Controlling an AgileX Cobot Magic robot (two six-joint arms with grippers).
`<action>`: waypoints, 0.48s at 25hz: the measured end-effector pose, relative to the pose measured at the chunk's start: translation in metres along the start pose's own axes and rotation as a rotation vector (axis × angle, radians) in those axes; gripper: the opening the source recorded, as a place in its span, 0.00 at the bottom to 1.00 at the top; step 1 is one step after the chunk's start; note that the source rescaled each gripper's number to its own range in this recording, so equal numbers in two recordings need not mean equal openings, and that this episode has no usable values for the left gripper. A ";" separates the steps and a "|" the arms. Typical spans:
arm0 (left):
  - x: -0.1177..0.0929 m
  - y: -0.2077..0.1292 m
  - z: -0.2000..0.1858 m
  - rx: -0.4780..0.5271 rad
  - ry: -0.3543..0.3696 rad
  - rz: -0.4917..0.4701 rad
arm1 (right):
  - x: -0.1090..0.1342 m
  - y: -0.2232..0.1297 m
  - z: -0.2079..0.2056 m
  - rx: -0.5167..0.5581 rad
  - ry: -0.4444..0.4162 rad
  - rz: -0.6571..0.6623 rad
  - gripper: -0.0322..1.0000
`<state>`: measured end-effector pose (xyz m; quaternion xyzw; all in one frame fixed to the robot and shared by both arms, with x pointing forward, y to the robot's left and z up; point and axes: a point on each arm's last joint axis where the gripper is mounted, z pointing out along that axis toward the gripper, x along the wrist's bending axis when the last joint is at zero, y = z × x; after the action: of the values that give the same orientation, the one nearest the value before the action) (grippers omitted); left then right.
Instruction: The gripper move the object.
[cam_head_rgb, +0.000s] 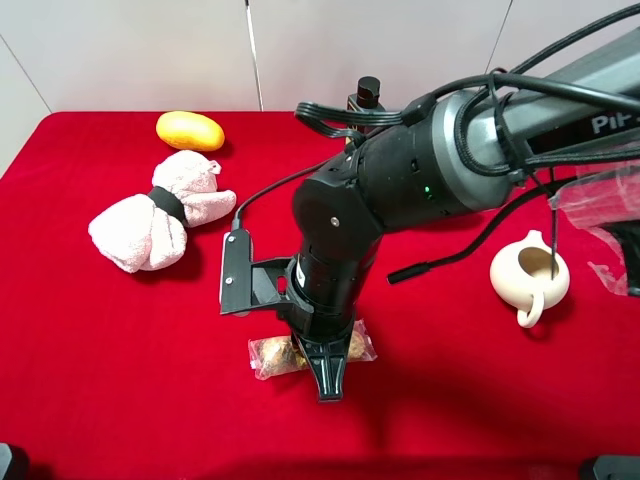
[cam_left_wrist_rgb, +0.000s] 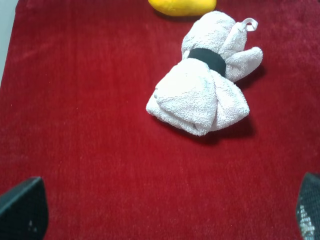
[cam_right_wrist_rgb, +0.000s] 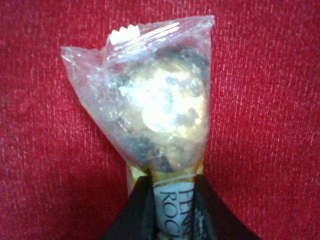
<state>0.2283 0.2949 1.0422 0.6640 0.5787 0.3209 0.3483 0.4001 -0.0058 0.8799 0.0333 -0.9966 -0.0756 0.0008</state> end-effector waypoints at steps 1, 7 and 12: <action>0.000 0.000 0.000 0.000 0.000 0.000 | 0.000 0.000 0.000 0.000 0.000 0.001 0.06; 0.000 0.000 0.000 0.000 0.000 0.000 | 0.000 0.000 0.000 0.002 0.003 0.002 0.06; 0.000 0.000 0.000 0.000 0.000 0.000 | 0.001 0.000 -0.005 0.003 0.006 0.000 0.05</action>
<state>0.2283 0.2949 1.0422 0.6640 0.5787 0.3209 0.3483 0.3990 -0.0070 0.8844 0.0337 -0.9967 -0.0738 0.0037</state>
